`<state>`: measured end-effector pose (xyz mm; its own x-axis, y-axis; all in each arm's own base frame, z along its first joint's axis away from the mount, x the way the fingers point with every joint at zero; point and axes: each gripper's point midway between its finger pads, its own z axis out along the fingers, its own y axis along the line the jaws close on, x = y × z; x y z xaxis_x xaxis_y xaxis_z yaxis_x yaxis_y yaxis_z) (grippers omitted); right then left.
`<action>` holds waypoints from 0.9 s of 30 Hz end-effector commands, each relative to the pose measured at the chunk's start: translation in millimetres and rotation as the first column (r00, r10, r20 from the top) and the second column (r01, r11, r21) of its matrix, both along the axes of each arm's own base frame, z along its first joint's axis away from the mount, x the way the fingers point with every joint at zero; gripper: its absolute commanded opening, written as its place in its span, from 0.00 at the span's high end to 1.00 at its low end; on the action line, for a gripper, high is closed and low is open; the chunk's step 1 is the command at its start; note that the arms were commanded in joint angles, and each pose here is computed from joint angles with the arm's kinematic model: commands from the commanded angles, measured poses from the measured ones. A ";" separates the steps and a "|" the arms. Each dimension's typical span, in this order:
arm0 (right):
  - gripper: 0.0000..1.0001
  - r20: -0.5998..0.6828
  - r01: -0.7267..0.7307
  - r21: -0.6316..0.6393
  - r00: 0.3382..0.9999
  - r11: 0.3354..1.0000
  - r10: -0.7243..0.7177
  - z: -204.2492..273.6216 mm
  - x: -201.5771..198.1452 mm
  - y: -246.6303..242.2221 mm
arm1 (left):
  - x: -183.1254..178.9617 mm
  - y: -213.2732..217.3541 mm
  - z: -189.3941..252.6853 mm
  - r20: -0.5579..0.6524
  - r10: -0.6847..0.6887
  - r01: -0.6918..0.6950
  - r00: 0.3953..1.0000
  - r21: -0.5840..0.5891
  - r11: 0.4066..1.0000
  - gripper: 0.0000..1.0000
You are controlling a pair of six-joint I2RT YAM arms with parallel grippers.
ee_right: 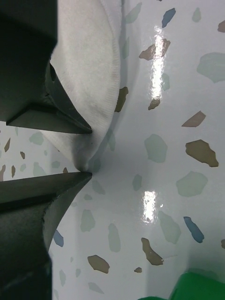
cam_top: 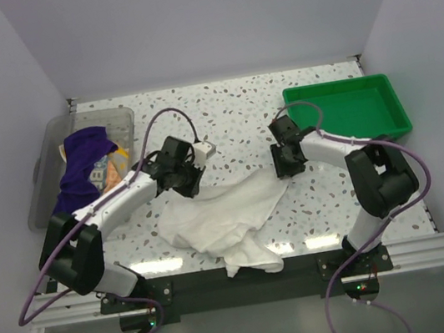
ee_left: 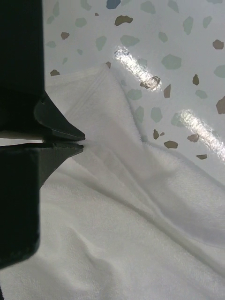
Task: Fold and stack the towels
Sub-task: Flatten out the crumpled towel
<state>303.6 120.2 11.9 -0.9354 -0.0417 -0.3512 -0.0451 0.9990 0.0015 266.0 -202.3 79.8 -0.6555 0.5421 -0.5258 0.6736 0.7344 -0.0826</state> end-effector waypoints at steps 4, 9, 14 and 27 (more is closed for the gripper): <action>0.76 -0.124 0.024 0.020 0.992 1.000 -0.022 -35.3 -27.1 3.9 | 33.2 10.7 21.7 0.083 0.153 -0.149 0.985 -0.045 0.988 1.00; 0.97 -0.074 0.009 0.024 0.997 1.000 -0.007 -15.1 -9.4 8.5 | 54.4 31.0 31.5 0.118 0.266 -0.262 0.957 -0.049 0.964 1.00; 1.00 0.060 -0.020 -0.027 0.998 0.999 0.021 33.2 30.6 6.5 | 84.5 50.1 64.4 0.200 0.393 -0.386 0.898 -0.072 0.920 1.00; 1.00 0.643 0.018 -0.005 0.766 1.000 -0.010 307.3 178.3 5.6 | 190.7 65.5 280.4 0.522 0.644 -0.516 0.559 -0.389 0.763 1.00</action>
